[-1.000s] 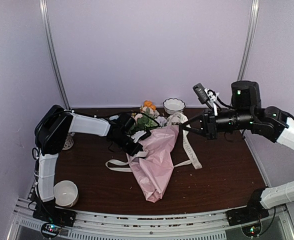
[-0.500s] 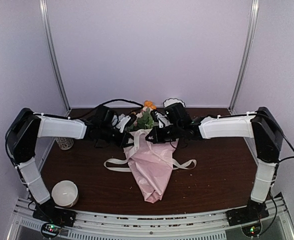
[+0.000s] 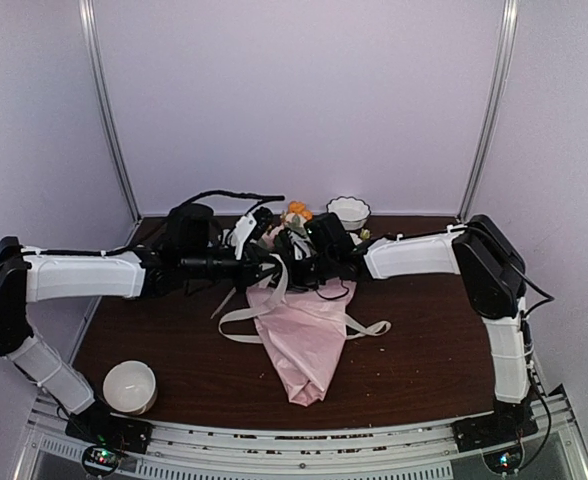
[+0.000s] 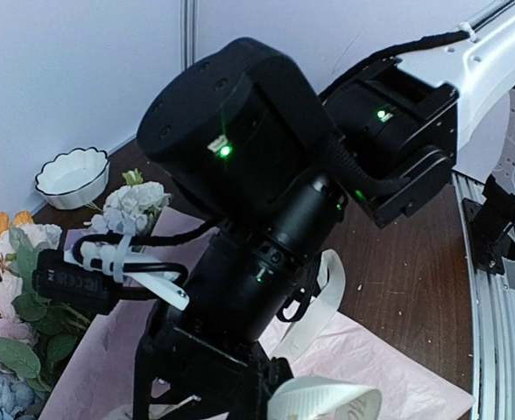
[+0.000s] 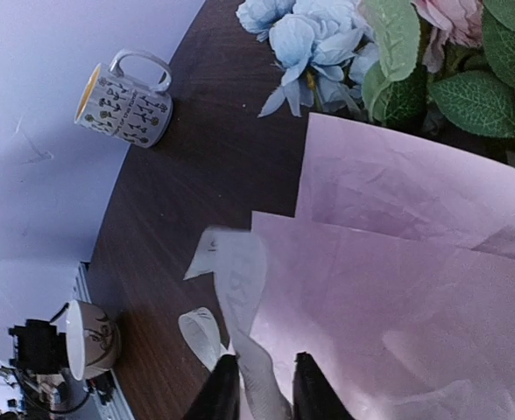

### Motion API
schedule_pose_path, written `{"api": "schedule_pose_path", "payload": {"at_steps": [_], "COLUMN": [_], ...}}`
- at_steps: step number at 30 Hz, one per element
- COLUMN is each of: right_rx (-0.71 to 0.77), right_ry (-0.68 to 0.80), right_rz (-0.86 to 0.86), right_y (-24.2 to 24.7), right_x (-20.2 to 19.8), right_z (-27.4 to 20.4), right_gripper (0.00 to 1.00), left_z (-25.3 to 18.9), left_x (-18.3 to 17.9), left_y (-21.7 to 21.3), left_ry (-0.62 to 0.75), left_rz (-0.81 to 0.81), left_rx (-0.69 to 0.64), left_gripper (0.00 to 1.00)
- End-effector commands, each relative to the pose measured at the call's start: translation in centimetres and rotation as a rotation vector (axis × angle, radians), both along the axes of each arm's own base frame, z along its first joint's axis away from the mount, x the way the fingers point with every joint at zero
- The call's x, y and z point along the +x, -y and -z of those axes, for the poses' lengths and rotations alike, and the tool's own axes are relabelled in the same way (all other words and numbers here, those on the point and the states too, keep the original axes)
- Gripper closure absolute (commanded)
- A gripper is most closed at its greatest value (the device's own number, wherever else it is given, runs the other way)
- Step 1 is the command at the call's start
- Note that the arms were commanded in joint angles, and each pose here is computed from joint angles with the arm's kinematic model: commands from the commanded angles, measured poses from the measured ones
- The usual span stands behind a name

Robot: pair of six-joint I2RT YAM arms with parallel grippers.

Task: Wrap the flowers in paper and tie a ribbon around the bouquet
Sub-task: Place the right side of the ribbon on the folded bouquet, then pass from the left arm to the right

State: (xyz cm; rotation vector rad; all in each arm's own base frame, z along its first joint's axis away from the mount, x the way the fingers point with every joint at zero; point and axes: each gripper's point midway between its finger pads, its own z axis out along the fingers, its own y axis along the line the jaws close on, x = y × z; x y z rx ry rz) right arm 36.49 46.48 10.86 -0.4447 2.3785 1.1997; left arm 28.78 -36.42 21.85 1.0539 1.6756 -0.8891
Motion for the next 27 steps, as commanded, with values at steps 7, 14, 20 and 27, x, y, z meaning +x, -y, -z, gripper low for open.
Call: {"api": "schedule_pose_path", "payload": {"at_steps": [7, 14, 20, 27], "right_rx": [0.161, 0.093, 0.135, 0.194], "right_ry": [0.022, 0.103, 0.136, 0.164], "right_rz": [0.066, 0.076, 0.015, -0.082], "right_y": [2.2, 4.8, 6.0, 3.9], "right_x": [0.2, -0.3, -2.9, -5.2], "right_z": [-7.7, -9.3, -9.8, -10.1], "right_gripper": [0.6, 0.59, 0.59, 0.55], "left_z": [1.1, 2.6, 2.6, 2.6], "left_x": [4.0, 4.9, 5.6, 5.8], "left_y": [1.5, 0.8, 0.2, 0.2], "left_ry": [-0.012, -0.03, -0.028, -0.032], "left_rz": [-0.047, -0.098, -0.117, -0.111], "left_rx": [-0.01, 0.048, 0.057, 0.068], "left_gripper": [1.0, 1.0, 1.0, 1.0]}}
